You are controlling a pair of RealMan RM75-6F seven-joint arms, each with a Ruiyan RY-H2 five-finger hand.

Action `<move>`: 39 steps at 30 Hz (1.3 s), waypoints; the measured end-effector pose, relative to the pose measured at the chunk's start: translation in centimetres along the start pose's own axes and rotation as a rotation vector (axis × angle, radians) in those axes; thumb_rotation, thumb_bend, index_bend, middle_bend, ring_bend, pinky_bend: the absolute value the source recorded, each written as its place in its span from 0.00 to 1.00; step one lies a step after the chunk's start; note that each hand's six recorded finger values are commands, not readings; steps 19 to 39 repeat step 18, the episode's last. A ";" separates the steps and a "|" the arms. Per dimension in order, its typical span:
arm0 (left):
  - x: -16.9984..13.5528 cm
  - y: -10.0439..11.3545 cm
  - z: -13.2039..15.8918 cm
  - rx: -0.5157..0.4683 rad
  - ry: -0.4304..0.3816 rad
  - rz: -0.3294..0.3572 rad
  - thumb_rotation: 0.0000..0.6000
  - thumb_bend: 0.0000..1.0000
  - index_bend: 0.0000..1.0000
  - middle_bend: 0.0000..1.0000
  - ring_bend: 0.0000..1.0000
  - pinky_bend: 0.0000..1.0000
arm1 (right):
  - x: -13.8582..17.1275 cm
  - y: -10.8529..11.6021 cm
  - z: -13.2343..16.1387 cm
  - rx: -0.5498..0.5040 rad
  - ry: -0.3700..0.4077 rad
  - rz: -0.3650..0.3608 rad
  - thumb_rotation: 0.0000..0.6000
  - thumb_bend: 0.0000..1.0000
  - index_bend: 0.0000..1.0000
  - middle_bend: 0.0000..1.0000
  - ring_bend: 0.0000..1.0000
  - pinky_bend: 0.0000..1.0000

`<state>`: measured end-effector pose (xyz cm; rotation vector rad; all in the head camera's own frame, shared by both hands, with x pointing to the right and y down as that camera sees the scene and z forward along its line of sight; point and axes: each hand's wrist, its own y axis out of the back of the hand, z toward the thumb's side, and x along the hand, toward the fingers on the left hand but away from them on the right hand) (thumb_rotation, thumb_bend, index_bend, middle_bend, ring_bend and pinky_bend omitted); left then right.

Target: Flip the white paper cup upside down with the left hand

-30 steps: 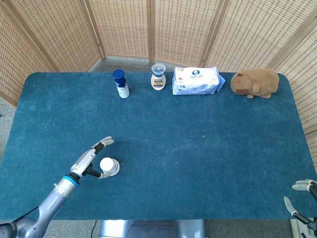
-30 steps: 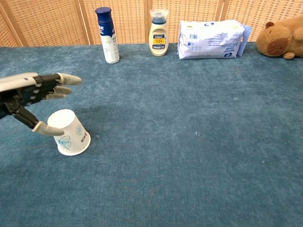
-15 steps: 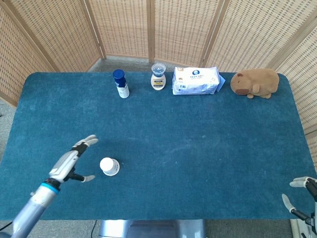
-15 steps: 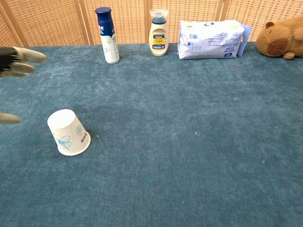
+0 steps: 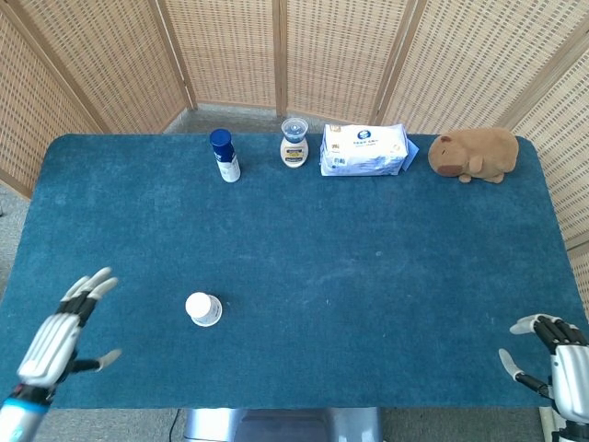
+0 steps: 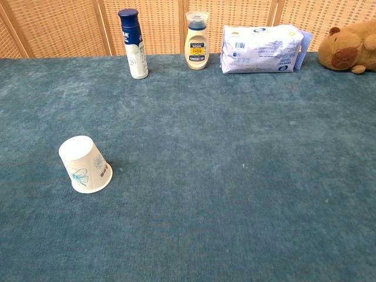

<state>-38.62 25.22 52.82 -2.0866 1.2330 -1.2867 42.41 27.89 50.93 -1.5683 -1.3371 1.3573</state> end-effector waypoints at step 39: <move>-5.9 1.5 -0.6 0.018 0.031 0.072 1.00 0.15 0.05 0.00 0.00 0.02 | 0.0 -0.3 0.9 0.001 0.040 0.024 0.88 0.31 0.45 0.40 0.32 0.31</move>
